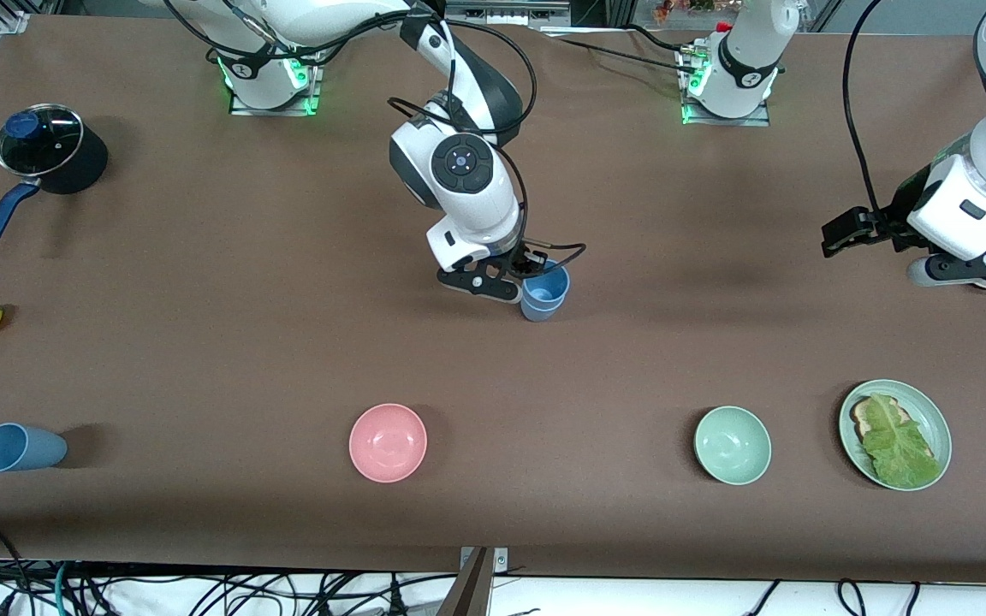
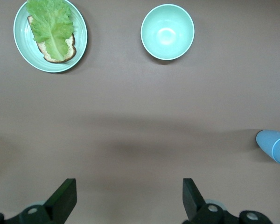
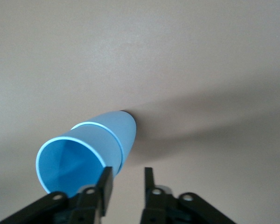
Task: Stack blue cups with both arms
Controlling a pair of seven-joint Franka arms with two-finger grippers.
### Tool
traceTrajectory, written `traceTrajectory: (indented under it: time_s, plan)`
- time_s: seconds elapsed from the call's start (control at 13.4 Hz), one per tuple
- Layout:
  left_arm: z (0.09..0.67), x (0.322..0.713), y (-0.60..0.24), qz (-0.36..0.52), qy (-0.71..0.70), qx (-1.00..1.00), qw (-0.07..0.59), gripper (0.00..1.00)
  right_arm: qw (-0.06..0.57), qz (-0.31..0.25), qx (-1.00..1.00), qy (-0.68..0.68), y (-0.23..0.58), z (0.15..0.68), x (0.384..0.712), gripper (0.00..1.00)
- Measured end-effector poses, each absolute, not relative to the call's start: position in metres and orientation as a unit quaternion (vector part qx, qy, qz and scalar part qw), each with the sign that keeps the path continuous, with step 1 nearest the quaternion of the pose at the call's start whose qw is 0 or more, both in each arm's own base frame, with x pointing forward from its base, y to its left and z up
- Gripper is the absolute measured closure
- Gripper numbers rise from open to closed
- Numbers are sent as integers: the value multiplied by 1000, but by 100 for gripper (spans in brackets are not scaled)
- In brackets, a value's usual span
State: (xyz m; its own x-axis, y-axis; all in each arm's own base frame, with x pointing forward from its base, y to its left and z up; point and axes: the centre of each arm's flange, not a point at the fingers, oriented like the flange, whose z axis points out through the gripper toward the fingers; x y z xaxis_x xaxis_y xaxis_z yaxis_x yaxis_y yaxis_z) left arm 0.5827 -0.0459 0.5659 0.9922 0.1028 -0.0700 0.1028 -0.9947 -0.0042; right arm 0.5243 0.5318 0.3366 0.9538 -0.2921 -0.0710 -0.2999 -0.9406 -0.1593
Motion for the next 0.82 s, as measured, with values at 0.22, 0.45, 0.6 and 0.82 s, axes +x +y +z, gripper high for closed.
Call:
traceTrajectory:
  time_s: [0.22, 0.45, 0.6, 0.82]
  plan:
    - [566, 583, -46, 35, -52, -998, 0, 0, 82, 13, -986, 144, 533, 340, 525, 28]
    - [566, 583, -46, 35, -51, -998, 0, 0, 81, 4, -987, 138, 528, 351, 532, 0]
    - [566, 583, -46, 35, -52, -998, 0, 0, 66, 11, -989, 134, 519, 358, 536, 0]
    - [566, 583, -46, 35, -51, -998, 0, 0, 43, 29, -993, 107, 486, 391, 553, 0]
